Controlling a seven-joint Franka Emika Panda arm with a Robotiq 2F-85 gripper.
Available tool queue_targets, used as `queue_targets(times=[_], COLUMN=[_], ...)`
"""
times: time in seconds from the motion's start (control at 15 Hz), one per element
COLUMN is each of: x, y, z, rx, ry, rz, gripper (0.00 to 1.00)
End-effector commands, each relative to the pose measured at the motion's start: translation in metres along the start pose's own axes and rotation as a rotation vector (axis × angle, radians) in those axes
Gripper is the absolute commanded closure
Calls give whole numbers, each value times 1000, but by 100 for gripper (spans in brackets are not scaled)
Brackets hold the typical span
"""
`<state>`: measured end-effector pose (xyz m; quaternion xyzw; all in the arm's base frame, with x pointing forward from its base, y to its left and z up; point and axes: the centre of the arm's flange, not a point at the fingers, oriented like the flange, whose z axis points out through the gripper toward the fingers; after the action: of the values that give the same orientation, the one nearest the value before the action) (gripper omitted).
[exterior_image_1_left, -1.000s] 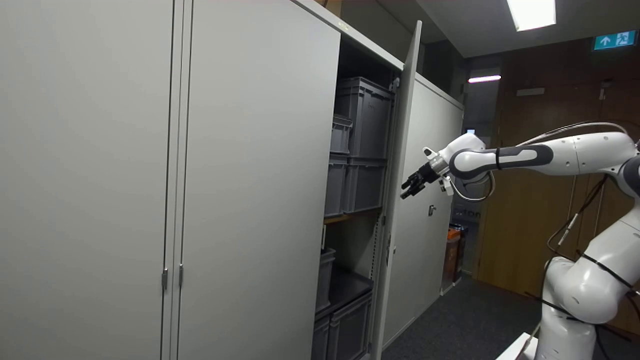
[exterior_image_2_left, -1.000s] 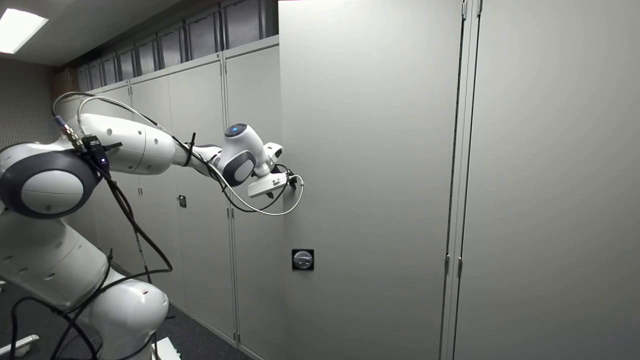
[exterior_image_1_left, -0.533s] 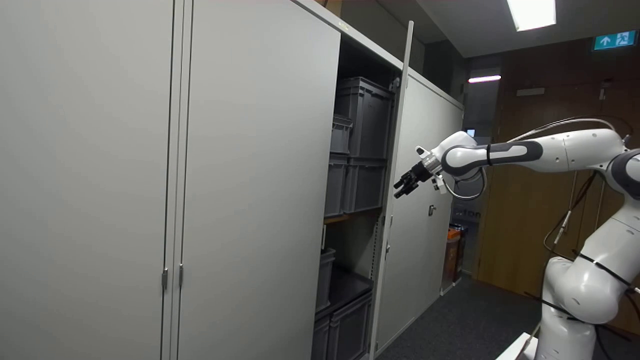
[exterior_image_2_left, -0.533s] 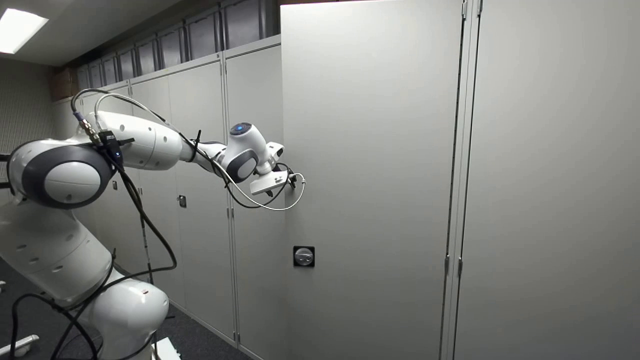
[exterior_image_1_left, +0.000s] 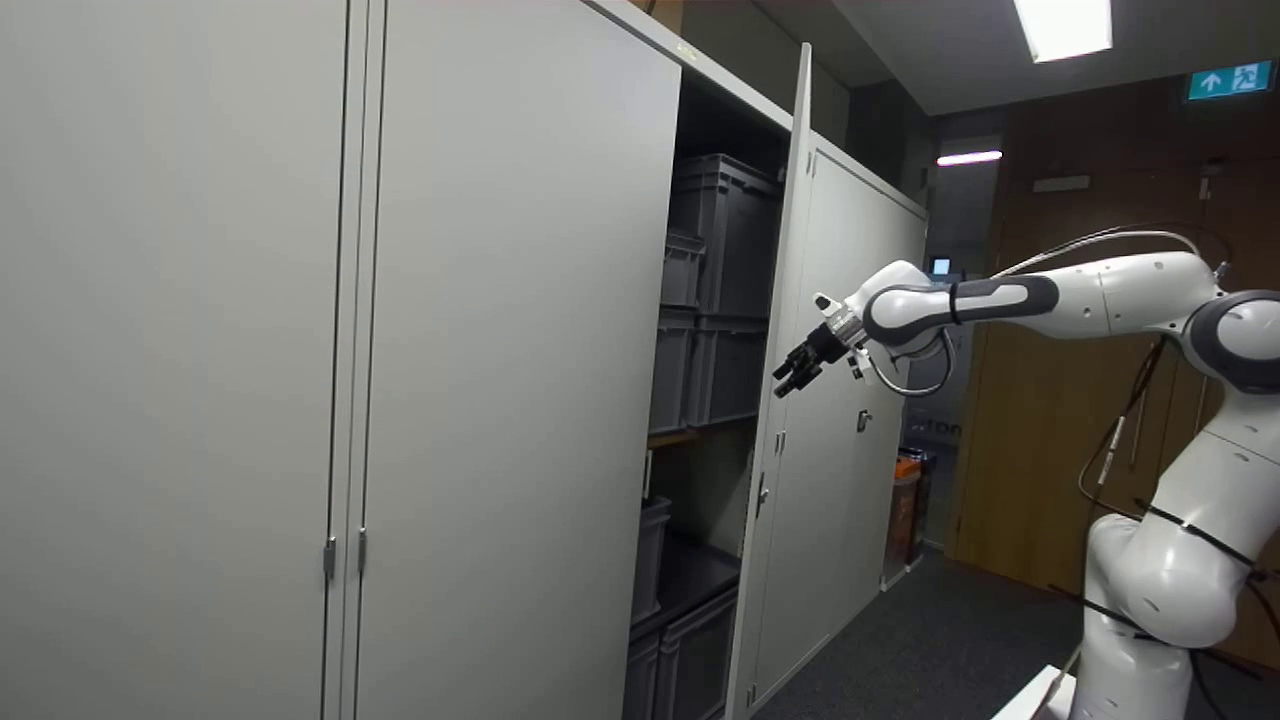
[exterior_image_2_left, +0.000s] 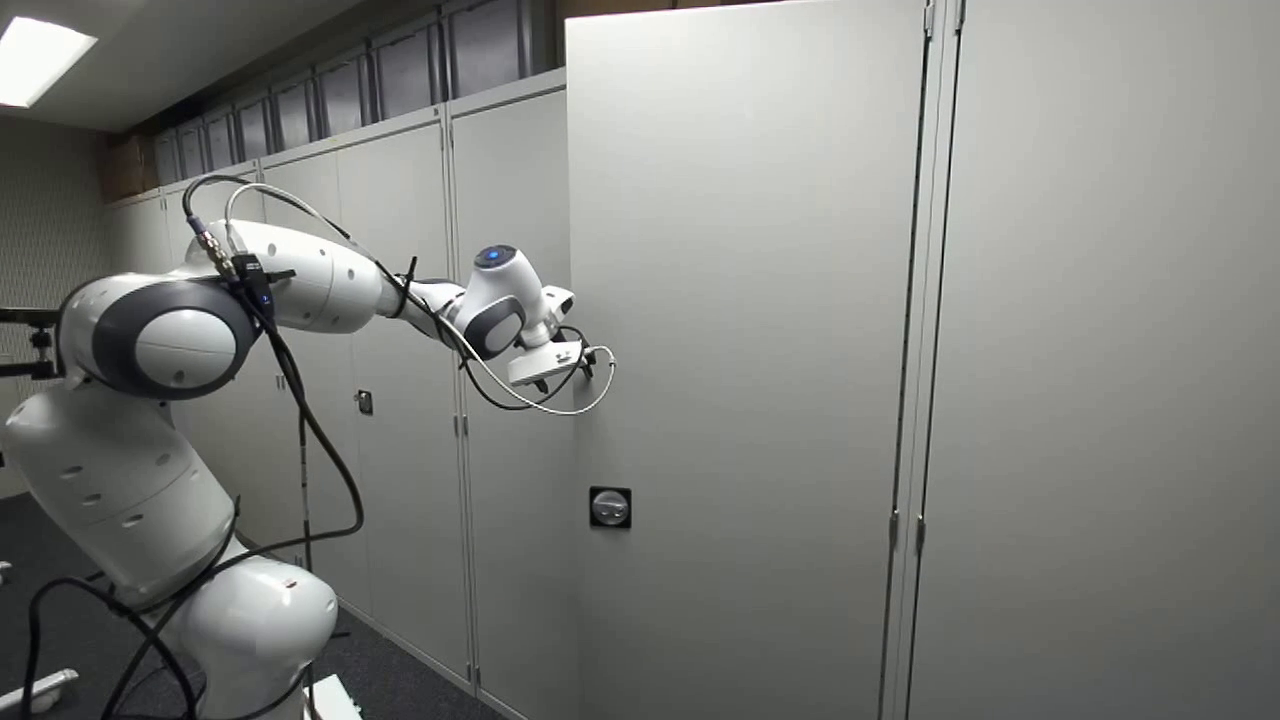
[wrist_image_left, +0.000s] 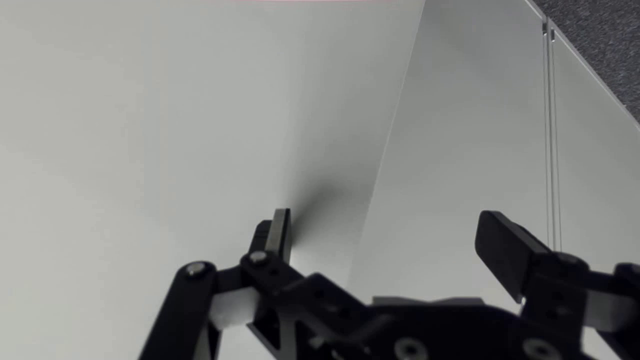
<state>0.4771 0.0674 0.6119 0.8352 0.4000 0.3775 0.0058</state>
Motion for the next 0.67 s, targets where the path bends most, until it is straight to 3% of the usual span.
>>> queue_targets(times=[0.0, 0.6], x=[19, 40], y=[16, 24], z=[13, 37], rx=[23, 50], ry=[-13, -54], rz=[-17, -17], gripper=[0, 0])
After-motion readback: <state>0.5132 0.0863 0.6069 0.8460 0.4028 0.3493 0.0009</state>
